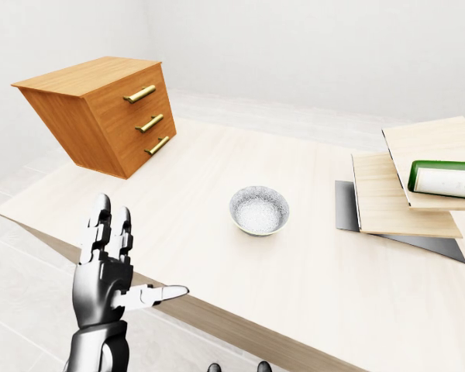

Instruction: Put the wine bottle on the wine rack.

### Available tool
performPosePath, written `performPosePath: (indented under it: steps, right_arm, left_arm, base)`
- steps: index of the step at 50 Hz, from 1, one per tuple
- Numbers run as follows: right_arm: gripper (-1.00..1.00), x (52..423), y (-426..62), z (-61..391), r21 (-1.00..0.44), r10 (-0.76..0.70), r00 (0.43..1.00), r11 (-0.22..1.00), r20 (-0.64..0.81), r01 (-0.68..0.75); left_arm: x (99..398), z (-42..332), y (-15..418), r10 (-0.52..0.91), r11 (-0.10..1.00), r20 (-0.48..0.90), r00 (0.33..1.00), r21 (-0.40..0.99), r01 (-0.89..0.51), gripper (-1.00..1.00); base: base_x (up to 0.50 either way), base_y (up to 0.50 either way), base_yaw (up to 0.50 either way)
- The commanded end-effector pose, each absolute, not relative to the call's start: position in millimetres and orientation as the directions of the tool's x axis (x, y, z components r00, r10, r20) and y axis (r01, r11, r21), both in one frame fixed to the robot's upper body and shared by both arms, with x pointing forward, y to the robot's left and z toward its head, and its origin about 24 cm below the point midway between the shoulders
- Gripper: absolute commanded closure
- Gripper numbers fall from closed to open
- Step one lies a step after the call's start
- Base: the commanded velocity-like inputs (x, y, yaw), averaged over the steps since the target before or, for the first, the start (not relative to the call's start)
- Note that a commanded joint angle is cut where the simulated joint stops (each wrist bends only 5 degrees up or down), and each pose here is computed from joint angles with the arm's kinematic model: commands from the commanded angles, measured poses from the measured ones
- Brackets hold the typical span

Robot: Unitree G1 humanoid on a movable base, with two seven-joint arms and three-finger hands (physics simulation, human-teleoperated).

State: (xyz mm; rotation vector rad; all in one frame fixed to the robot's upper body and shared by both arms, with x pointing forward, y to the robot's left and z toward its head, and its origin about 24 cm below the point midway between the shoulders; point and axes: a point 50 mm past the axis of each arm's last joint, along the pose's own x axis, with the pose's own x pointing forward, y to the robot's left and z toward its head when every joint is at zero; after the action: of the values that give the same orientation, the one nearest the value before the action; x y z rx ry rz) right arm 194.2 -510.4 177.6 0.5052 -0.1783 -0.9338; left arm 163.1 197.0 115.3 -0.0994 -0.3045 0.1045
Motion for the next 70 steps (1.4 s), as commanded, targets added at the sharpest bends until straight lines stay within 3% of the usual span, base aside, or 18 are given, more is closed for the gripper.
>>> performPosePath:
  steps: [1, 24, 50, 61, 70]
  right_arm:
    - [-1.0, 183, -516, 180, 0.484, -0.819, 0.57, 0.474, -0.064, 0.735]
    - [-1.0, 156, -529, 201, 0.483, -0.833, 0.553, 0.489, 0.012, 0.727]
    - [-1.0, 120, -529, 295, 0.489, -0.777, 0.529, 0.627, 0.341, 0.606]
    - [-1.0, 100, -506, 341, 0.533, -0.73, 0.422, 0.683, 0.538, 0.5]
    - [-1.0, 79, -477, 370, 0.607, -0.692, 0.28, 0.72, 0.665, 0.338]
  left_arm:
    - [160, 120, 194, 0.116, 0.99, 0.293, 0.949, -0.113, -0.086, -1.0]
    - [160, 123, 193, 0.113, 0.99, 0.293, 0.95, -0.112, -0.084, -1.0]
    - [163, 118, 195, 0.108, 0.991, 0.297, 0.949, -0.108, -0.079, -1.0]
    - [161, 123, 191, 0.097, 0.992, 0.296, 0.95, -0.101, -0.07, -1.0]
    - [160, 125, 189, 0.088, 0.994, 0.301, 0.95, -0.095, -0.062, -1.0]
  base:
    - [0.0, 0.0, 0.0]
    - [0.0, 0.0, 0.0]
    - [0.0, 0.0, 0.0]
    - [0.0, 0.0, 0.0]
    - [0.0, 0.0, 0.0]
